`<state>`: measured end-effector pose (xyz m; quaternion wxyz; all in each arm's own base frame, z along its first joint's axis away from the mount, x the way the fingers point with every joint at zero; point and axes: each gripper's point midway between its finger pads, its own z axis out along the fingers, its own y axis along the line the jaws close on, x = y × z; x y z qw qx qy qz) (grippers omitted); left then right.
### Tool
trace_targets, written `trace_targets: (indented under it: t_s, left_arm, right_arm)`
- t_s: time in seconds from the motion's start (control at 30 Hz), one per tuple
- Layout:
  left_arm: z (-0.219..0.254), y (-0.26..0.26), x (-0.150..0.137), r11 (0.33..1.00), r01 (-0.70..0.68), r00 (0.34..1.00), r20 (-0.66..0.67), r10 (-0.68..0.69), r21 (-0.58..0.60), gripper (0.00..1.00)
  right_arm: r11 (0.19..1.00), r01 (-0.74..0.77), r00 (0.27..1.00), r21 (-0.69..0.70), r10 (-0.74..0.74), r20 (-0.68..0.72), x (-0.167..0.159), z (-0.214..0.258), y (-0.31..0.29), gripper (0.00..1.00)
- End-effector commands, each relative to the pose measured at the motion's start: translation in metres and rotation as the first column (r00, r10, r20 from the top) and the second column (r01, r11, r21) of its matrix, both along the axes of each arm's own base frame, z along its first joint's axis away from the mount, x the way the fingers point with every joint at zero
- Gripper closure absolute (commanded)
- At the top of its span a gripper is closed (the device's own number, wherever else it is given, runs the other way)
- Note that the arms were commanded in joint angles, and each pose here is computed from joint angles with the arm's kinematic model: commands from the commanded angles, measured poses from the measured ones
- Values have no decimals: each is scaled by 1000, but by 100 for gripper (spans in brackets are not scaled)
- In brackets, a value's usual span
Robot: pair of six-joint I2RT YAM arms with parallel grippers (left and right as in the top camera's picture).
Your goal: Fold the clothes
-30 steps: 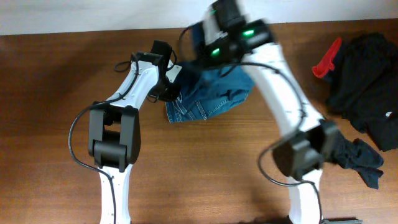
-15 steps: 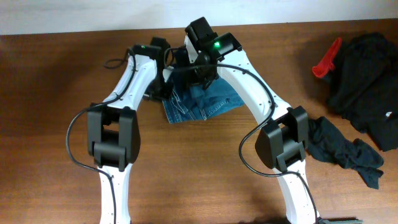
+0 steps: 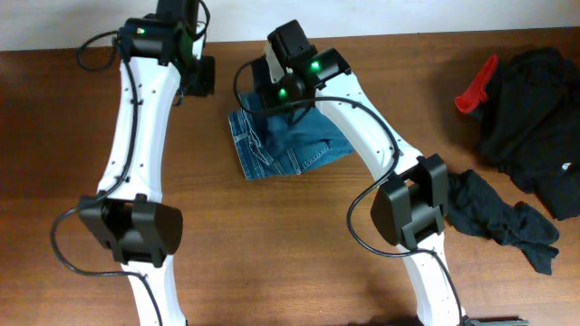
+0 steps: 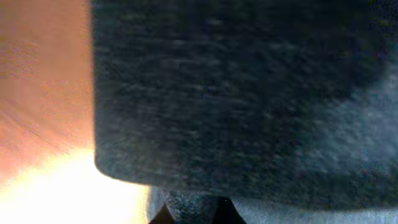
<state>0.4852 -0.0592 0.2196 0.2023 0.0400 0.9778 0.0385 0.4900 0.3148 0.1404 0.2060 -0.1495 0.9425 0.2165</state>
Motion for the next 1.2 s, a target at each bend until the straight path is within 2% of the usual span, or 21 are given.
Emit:
trace_targets:
  t_s: [0.0, 0.2, 0.27, 0.33, 0.43, 0.57, 0.63, 0.67, 0.73, 0.8, 0.83, 0.87, 0.9, 0.97, 1.03, 1.17]
  left_arm:
    - [20, 1, -8, 1000, -16, 999, 29, 16, -8, 71]
    - [17, 2, -14, 1000, -15, 1000, 2, 15, -3, 71]
    - [17, 2, -14, 1000, -15, 1000, 2, 15, -4, 71]
    - [17, 2, -14, 1000, -15, 1000, 3, 15, -3, 71]
    - [17, 2, -13, 1000, -15, 1000, 7, 15, -4, 71]
    - [20, -2, -6, 1000, -9, 999, 38, 9, -21, 67]
    - [23, -10, 0, 998, 9, 998, 59, -6, -60, 65]
    - [28, -23, 9, 991, 46, 994, 102, -33, -125, 62]
    - [34, -36, 18, 979, 86, 988, 145, -59, -184, 62]
    - [46, -63, 29, 941, 200, 965, 223, -141, -273, 63]
    - [49, -71, 32, 927, 242, 953, 248, -172, -288, 64]
    - [52, -82, 38, 909, 295, 935, 286, -210, -296, 69]
    - [49, -91, 45, 901, 324, 921, 314, -231, -288, 78]
    - [35, -104, 53, 889, 379, 899, 330, -288, -257, 91]
    - [5, -120, 60, 878, 412, 892, 307, -332, -246, 100]
    - [-83, -141, 71, 863, 445, 892, 203, -404, -240, 100]
  right_arm:
    - [998, -35, 998, 43, 37, -48, -12, -32, 41, 96]
    - [998, -63, 970, 19, 65, -233, -39, -115, 59, 95]
    - [990, -107, 942, 88, 129, -310, -57, -126, 72, 83]
    - [968, -194, 924, 160, 235, -300, -67, -118, 83, 62]
    - [958, -199, 937, 206, 247, -245, -56, -74, 72, 55]
    - [959, -175, 968, 223, 209, -141, -39, 3, 31, 53]
    - [959, -171, 979, 228, 191, -71, -32, 42, 8, 49]
    - [960, -162, 985, 230, 171, -20, -29, 70, -12, 46]
    - [962, -142, 990, 233, 141, 20, -25, 93, -33, 46]
    - [971, -90, 996, 219, 85, 30, -17, 102, -58, 48]
    - [976, -68, 998, 208, 63, 27, -13, 100, -67, 58]
    - [982, -35, 999, 187, 32, 18, -8, 97, -80, 70]
    - [988, 5, 1000, 152, -4, -8, -3, 84, -93, 84]
    - [991, 25, 999, 135, -20, -42, 1, 68, -100, 96]
    - [992, 30, 996, 119, -20, -86, 1, 45, -99, 96]
    - [997, 18, 982, 80, -2, -191, -3, -16, -89, 96]
